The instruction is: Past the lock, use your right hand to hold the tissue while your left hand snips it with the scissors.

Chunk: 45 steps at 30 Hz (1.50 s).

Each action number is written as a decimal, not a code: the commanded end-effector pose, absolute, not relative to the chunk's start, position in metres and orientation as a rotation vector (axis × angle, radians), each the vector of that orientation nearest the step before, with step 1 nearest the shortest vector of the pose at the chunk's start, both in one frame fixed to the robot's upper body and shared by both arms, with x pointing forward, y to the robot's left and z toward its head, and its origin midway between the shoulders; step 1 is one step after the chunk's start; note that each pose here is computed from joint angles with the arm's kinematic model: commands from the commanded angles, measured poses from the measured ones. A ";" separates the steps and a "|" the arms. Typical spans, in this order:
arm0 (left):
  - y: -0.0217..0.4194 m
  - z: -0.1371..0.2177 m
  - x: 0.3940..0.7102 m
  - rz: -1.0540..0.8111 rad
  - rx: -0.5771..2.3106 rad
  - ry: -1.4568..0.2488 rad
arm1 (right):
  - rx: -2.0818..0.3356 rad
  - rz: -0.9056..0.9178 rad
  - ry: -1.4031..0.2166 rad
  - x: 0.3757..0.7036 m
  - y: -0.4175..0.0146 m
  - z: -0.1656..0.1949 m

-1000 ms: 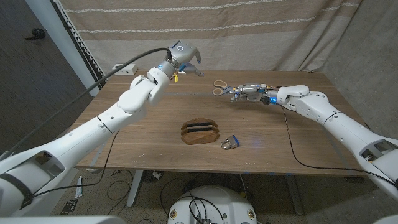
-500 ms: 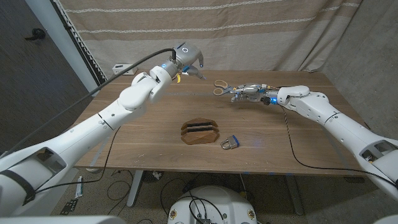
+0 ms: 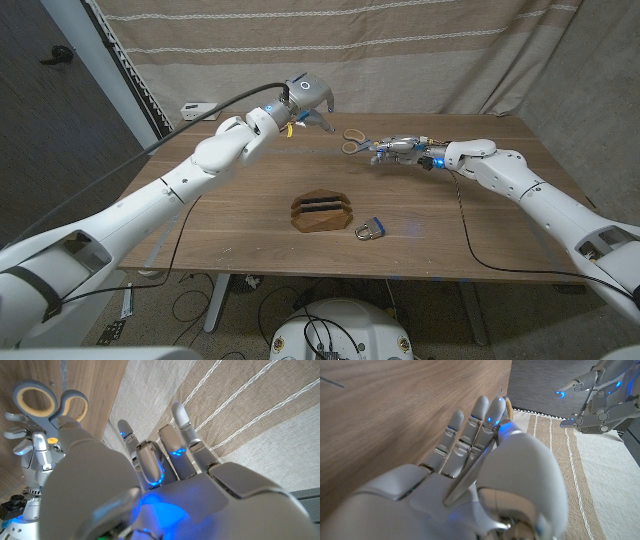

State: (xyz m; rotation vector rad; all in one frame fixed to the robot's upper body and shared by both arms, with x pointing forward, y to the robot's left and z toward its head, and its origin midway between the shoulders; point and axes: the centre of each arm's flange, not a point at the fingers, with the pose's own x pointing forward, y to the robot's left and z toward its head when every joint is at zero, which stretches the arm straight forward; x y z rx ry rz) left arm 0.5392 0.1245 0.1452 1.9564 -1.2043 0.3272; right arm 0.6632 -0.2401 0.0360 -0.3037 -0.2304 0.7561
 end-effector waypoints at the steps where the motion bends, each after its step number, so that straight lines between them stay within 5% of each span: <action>1: 0.118 0.144 0.551 0.310 1.983 -1.239 | -0.284 0.767 -0.236 0.664 -0.238 0.036; 45: 0.095 0.133 0.557 0.198 2.078 -1.275 | -0.275 0.748 -0.256 0.655 -0.236 0.034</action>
